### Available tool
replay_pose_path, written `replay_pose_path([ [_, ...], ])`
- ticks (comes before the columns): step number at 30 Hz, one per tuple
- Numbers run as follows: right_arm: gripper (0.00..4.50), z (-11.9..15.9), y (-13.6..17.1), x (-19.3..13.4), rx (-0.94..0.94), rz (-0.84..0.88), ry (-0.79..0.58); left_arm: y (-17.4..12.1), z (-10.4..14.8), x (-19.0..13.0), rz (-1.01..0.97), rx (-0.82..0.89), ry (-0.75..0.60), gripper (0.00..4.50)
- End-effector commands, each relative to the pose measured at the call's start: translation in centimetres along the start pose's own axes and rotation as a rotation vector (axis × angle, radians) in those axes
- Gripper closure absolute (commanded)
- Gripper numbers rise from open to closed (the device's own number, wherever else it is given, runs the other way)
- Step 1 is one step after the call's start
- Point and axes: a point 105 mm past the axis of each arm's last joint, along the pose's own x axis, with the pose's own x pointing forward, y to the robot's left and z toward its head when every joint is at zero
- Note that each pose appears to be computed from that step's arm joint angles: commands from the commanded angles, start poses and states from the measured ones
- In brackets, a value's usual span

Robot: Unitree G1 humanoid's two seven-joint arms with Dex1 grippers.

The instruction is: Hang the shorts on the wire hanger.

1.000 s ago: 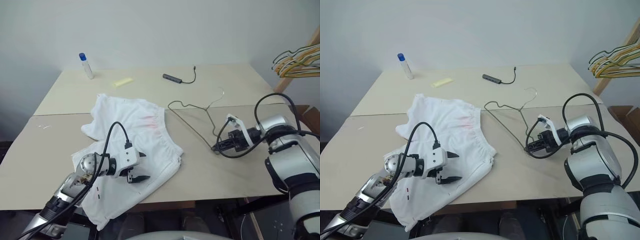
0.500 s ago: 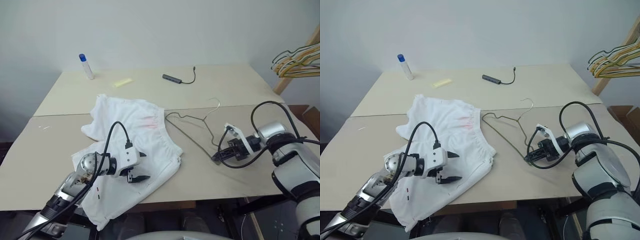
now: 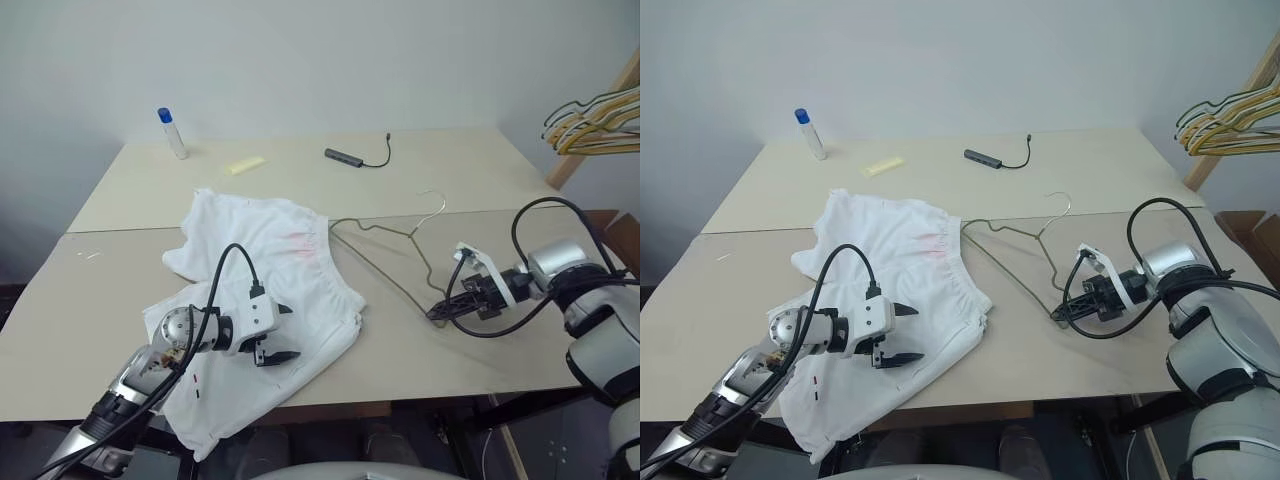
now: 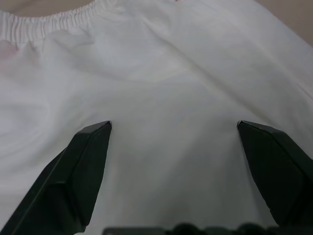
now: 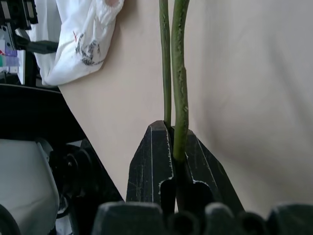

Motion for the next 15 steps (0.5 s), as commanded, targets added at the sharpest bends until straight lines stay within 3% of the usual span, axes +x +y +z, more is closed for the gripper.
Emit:
replay_pose_path([
  [1,4.5,0.63,1.17,-0.11,-0.02,0.072,-0.013,-0.87,-1.78,0.5,-0.028,-0.027,0.074,0.03],
  [15,4.5,1.09,0.92,-0.68,-0.008,0.055,-0.054,-0.9,-1.88,0.49,-0.025,-0.027,0.078,0.03],
])
